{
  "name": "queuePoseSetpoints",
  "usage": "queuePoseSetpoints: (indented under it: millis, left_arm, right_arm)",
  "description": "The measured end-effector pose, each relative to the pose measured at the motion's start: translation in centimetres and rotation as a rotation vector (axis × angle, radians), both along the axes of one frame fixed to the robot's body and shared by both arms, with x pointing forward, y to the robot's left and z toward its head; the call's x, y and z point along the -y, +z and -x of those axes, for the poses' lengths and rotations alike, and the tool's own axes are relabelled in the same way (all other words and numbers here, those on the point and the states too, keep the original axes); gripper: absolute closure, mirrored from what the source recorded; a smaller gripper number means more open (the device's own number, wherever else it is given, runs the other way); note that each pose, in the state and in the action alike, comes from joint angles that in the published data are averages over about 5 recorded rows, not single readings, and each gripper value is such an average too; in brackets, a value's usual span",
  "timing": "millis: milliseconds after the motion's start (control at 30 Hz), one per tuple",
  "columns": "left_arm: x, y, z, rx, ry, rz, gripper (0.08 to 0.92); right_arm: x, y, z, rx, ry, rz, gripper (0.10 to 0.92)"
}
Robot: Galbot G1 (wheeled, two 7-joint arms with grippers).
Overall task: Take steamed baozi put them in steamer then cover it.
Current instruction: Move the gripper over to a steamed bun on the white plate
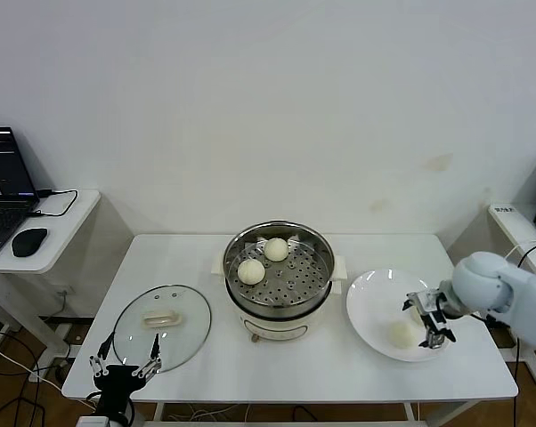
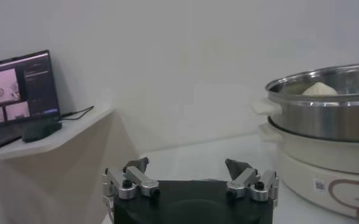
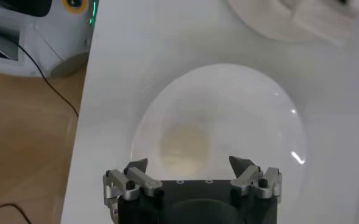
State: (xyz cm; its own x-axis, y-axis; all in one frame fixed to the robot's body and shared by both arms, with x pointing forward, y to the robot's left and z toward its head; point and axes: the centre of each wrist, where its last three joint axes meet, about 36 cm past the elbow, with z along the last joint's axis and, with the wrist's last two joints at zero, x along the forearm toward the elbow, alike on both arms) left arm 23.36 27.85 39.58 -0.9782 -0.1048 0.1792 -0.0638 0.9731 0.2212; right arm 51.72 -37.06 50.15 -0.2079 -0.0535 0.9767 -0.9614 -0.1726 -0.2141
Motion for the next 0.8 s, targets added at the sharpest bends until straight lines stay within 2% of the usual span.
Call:
queuePoseSetpoints:
  millis: [533, 800]
  left_arm:
    - [0.0, -0.2, -0.2, -0.001, 0.005, 0.002, 0.177]
    - [0.0, -0.3, -0.2, -0.001, 0.004, 0.003, 0.177]
  right_arm:
    - [1.2, -4.3, -1.1, -0.001, -0.066, 0.003, 0.204]
    - [1.0, -5.0, -1.7, -0.003, -0.085, -0.011, 0.299]
